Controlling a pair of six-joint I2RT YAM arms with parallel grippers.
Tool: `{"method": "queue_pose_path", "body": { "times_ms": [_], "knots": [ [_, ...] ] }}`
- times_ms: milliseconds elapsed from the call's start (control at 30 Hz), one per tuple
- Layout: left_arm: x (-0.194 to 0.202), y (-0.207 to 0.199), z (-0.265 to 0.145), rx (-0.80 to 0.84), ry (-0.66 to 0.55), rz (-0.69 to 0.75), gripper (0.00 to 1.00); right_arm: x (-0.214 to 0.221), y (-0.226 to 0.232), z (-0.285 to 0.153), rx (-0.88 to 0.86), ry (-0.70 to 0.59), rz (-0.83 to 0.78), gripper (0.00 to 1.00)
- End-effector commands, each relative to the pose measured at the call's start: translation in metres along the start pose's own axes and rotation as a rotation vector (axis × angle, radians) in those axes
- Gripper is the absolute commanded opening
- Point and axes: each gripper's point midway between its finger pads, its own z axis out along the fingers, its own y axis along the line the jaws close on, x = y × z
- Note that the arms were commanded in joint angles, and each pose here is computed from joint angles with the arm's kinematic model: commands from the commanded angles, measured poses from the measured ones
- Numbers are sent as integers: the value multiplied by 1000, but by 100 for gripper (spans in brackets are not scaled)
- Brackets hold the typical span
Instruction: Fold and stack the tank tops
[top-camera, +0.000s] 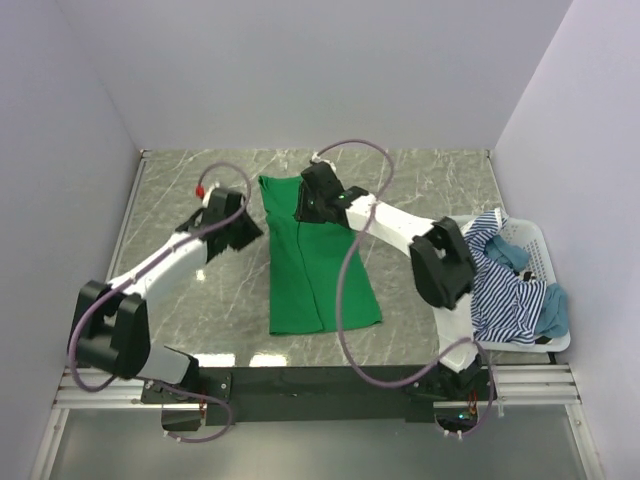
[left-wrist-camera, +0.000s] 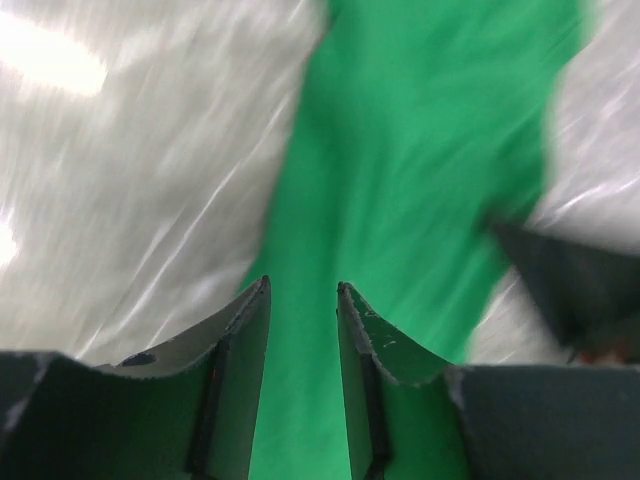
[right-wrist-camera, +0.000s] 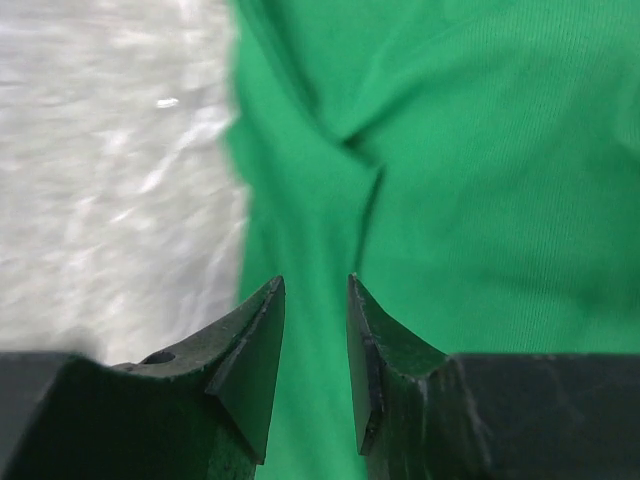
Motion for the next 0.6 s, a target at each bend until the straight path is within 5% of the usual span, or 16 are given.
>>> {"method": "queue_pose_path", "body": {
  "times_ms": [0, 200, 367, 567],
  "knots": [
    [32, 11, -17, 52, 53, -37, 39, -5, -6, 23, -10, 48, -47, 39],
    [107, 50, -30, 39, 204, -48, 45, 0, -14, 66, -31, 101, -43, 41],
    [136, 67, -40, 13, 269, -25, 57, -3, -11, 76, -53, 96, -24, 44],
    [154, 83, -51, -18, 328, -28, 58, -5, -5, 73, -73, 83, 4, 44]
  ]
}}
